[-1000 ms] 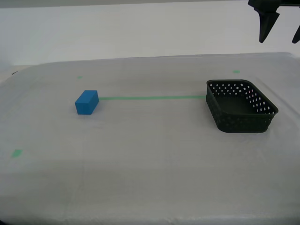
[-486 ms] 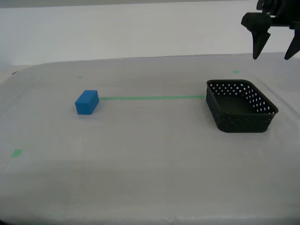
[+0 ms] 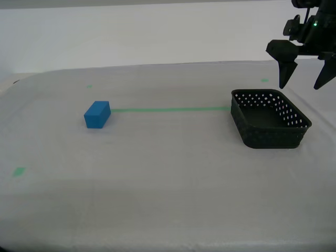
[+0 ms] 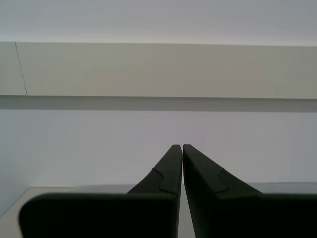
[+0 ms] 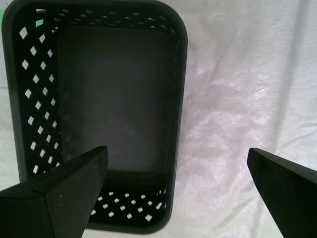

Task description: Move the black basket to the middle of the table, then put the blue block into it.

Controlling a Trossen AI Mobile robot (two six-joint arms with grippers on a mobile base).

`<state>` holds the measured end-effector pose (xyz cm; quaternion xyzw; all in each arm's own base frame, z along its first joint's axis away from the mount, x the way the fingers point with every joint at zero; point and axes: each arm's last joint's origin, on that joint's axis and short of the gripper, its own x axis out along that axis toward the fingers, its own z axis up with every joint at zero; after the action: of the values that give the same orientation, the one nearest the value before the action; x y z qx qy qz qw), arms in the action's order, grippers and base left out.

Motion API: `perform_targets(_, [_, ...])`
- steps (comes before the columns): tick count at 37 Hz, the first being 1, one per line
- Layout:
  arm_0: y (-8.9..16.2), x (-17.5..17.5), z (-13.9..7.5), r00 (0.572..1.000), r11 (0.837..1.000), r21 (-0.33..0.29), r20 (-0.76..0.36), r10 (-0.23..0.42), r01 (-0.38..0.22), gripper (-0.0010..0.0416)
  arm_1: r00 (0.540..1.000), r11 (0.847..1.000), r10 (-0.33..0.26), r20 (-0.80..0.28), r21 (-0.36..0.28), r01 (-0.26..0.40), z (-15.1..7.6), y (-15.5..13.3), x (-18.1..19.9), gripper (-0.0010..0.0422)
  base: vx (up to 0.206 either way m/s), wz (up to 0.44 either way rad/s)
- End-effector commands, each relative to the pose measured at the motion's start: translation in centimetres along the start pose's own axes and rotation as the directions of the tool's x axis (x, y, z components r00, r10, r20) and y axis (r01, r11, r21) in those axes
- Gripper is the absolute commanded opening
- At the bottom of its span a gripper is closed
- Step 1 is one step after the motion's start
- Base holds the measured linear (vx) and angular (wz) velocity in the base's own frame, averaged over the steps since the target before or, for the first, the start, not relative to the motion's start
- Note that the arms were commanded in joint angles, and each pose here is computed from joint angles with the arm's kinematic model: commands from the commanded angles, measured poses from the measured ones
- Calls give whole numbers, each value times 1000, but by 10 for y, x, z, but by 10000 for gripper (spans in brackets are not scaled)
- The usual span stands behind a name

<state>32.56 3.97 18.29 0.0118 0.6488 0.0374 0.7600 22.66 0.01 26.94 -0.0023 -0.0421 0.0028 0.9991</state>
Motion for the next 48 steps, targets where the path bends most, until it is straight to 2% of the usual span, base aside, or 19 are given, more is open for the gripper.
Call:
perform_targets(1, [3, 5, -1, 1000, 1000, 11, 17, 1, -1, 394, 1000, 1000, 1, 6, 2, -1, 1, 0, 0, 0, 0, 0])
perform_targets(12, [6, 17, -6, 999, 1000, 22, 51, -2, 1, 393, 1000, 1000, 1, 6, 2, -1, 1, 0, 0, 0, 0, 0])
perform_targets(17, [4, 21, -8, 997, 999, 24, 60, -40, 39, 393, 1000, 1000, 1, 6, 2, -1, 1, 0, 0, 0, 0, 0])
perform_targets(26, [4, 28, -10, 994, 998, 26, 90, -60, 58, 394, 1000, 1000, 1, 6, 2, -1, 1, 0, 0, 0, 0, 0])
perform_targets(48, [3, 42, -15, 984, 997, 39, 158, -79, 74, 394, 1000, 1000, 1, 6, 2, -1, 1, 0, 0, 0, 0, 0])
